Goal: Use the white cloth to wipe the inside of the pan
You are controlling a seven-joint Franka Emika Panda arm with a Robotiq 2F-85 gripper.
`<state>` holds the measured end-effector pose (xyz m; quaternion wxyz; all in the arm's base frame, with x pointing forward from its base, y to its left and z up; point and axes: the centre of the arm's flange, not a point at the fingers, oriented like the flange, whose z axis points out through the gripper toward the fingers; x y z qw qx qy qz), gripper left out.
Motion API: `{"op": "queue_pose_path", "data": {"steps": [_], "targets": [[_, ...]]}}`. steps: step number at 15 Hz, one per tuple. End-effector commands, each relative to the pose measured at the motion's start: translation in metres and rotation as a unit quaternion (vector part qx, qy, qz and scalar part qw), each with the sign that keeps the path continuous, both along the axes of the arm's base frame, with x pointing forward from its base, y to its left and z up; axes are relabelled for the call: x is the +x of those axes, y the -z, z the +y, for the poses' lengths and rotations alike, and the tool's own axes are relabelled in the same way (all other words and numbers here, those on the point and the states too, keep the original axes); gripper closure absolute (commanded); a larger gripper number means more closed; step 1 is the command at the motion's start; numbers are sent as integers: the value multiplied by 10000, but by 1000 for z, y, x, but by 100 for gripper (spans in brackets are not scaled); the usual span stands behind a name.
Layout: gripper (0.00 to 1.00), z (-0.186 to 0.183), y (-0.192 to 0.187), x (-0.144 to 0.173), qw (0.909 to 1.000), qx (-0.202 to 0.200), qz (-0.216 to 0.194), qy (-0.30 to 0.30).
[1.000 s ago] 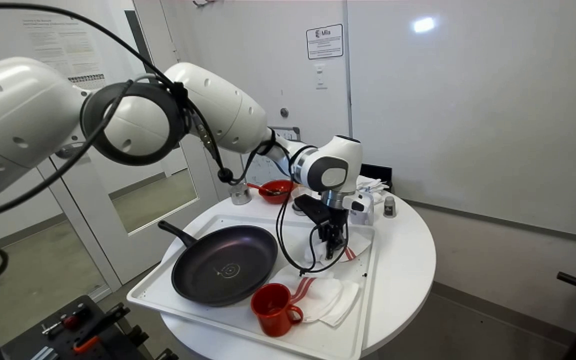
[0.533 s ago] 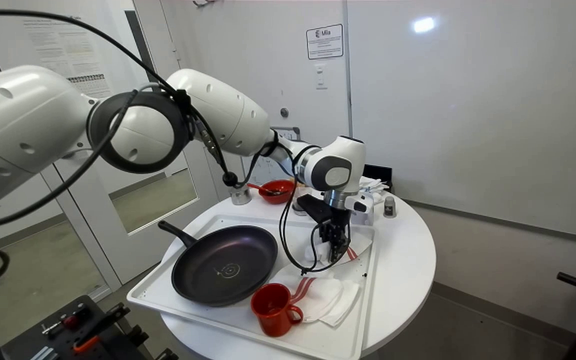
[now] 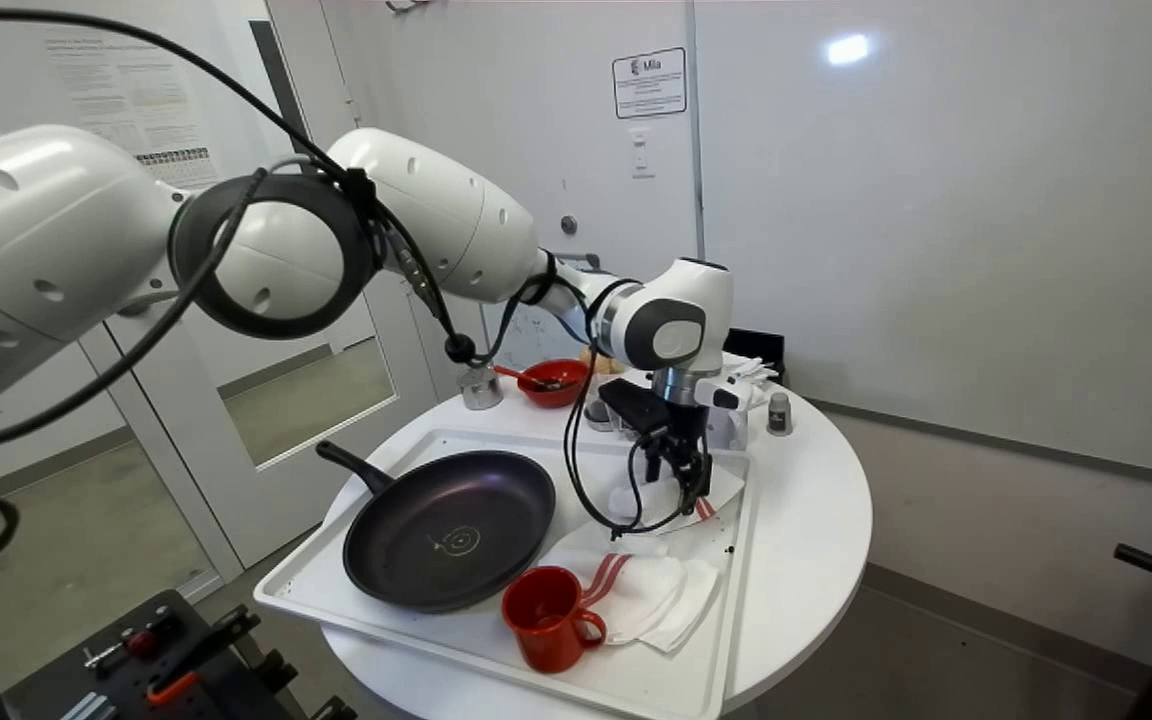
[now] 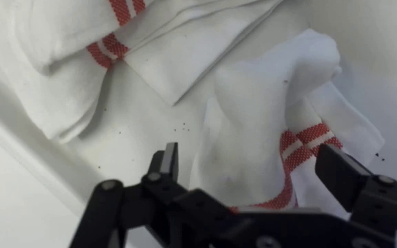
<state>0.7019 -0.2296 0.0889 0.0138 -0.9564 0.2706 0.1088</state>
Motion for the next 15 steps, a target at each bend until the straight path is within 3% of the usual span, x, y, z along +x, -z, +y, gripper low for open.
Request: {"op": "queue_pose_path", "data": {"steps": [1,8,15], "targets": [[0,6,-42,-13,9994,-266,-208,-31],[0,32,-119,-44,9947,-468,-804,-429],[0,75,-149,-93,9841,-511,-1054,-1334]]}}
